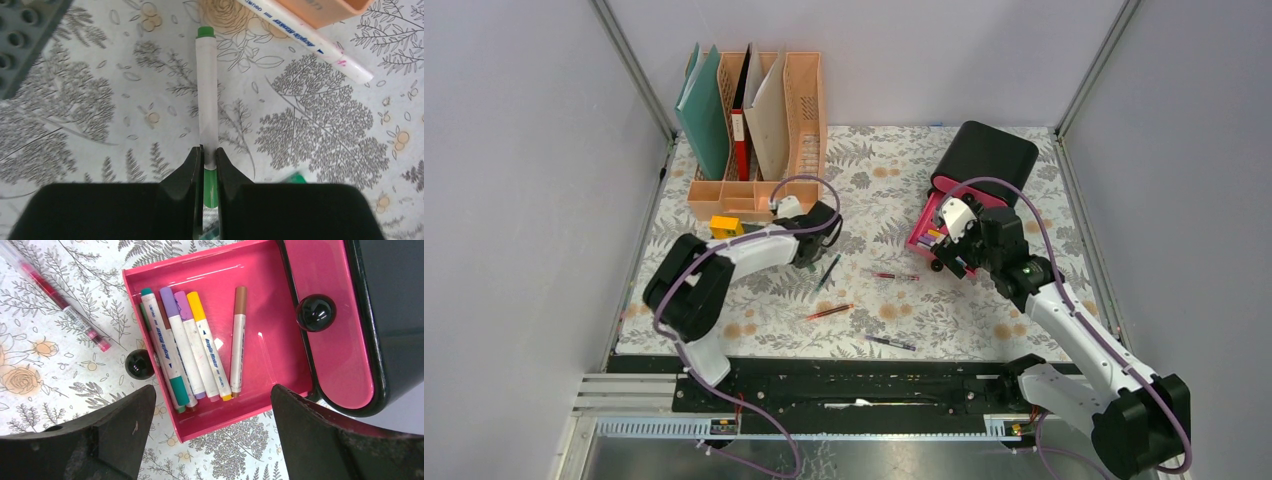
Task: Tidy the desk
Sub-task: Pick up the stationery from the center of the board, then place the stationery in the drawer.
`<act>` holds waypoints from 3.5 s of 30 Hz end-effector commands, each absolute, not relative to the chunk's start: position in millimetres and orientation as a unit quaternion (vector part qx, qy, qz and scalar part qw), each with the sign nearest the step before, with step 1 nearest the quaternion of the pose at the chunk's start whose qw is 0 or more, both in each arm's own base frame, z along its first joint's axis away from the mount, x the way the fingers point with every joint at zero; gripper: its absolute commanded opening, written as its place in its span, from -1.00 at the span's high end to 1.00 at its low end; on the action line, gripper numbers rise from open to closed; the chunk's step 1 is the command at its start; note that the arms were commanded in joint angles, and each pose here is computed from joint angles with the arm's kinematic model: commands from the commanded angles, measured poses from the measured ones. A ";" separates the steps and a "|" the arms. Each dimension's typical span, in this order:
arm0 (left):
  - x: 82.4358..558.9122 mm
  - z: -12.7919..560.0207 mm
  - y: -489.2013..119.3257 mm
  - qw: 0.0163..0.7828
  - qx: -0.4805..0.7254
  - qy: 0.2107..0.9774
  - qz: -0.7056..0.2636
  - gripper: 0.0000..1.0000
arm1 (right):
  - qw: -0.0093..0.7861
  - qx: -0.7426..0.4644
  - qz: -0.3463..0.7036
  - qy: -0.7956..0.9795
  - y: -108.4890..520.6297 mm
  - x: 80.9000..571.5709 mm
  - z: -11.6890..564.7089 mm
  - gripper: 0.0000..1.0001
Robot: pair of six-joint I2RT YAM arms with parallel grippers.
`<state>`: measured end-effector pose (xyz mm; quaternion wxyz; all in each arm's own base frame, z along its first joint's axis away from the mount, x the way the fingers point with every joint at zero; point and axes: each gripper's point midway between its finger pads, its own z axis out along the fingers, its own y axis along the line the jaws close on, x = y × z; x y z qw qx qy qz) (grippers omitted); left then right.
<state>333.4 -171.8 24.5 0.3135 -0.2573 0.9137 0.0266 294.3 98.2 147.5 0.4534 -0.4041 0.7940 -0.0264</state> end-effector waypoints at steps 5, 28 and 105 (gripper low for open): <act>320.1 80.4 -169.1 0.363 -0.258 0.894 -0.057 1.00 | 0.478 -0.427 0.019 0.768 117.5 286.7 167.7 -0.84; 208.5 260.0 -245.9 0.509 -0.039 0.603 -0.613 1.00 | 0.436 -0.485 0.335 0.680 199.3 193.8 214.9 -0.99; 208.4 192.2 -283.8 0.570 -0.010 0.708 -0.417 -0.98 | 0.535 -0.364 0.210 0.733 158.4 259.8 216.5 1.00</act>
